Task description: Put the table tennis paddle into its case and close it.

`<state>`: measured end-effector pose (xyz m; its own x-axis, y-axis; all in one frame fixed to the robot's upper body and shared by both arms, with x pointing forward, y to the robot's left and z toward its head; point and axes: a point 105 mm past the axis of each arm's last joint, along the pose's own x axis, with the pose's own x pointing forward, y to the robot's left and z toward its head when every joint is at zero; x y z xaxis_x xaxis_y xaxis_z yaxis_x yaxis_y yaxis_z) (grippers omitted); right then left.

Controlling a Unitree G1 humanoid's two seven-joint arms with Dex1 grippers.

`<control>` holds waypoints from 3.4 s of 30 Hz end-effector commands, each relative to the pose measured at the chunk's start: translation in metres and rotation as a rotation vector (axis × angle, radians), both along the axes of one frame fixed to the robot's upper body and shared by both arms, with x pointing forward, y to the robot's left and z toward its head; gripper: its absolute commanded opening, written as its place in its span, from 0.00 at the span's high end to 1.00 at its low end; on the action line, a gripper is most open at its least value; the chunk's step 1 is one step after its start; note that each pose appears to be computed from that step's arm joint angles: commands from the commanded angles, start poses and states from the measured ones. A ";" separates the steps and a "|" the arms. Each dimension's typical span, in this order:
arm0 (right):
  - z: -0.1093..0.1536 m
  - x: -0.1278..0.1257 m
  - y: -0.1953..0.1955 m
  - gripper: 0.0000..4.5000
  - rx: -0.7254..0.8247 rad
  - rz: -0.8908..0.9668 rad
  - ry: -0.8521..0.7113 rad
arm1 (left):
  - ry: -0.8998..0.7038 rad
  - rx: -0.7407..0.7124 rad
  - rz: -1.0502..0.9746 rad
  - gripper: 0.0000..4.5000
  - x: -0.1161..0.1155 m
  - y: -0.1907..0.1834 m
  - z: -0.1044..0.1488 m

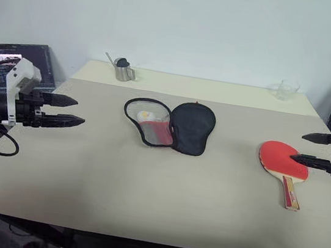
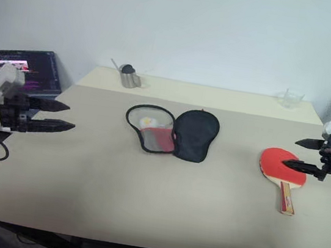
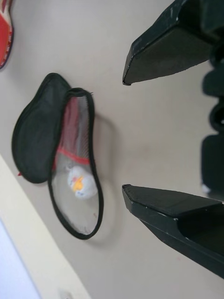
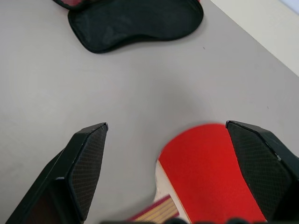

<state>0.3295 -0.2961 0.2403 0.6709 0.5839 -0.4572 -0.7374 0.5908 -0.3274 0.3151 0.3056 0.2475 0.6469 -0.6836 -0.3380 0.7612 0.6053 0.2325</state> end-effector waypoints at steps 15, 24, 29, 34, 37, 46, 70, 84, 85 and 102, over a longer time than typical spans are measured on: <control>0.013 0.002 0.011 0.01 0.019 0.023 -0.122 | 0.019 -0.097 0.168 0.17 0.031 -0.010 -0.047; 0.002 -0.015 0.016 0.01 0.053 -0.007 -0.093 | 0.132 -0.345 0.197 0.17 0.074 -0.082 -0.094; 0.001 -0.024 0.013 0.01 0.029 -0.052 -0.088 | 0.157 -0.461 0.137 0.17 0.069 -0.088 -0.077; -0.002 -0.029 0.016 0.01 0.047 -0.068 -0.090 | 0.194 -0.485 0.137 0.17 0.072 -0.098 -0.083; -0.003 -0.030 0.016 0.01 0.055 -0.083 -0.096 | 0.221 -0.484 0.163 0.17 0.079 -0.111 -0.093; -0.002 -0.034 0.012 0.01 0.061 -0.119 -0.105 | 0.238 -0.493 0.232 0.17 0.091 -0.129 -0.113; -0.006 -0.026 0.017 0.00 0.076 -0.119 -0.112 | 0.246 -0.511 0.352 1.00 0.111 -0.146 -0.130; -0.009 -0.024 0.020 0.00 0.078 -0.109 -0.106 | 0.289 -0.515 0.199 1.00 0.103 -0.210 -0.137; -0.009 -0.024 0.020 0.00 0.078 -0.110 -0.106 | 0.292 -0.511 0.180 1.00 0.101 -0.213 -0.137; -0.011 -0.026 0.018 0.00 0.080 -0.121 -0.102 | 0.372 -0.451 -0.040 1.00 0.065 -0.221 -0.138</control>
<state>0.3060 -0.2793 0.2164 0.7663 0.5210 -0.3760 -0.6340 0.7080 -0.3111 0.3869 0.0891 0.0991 0.5548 -0.7967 -0.2398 0.7244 0.6043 -0.3317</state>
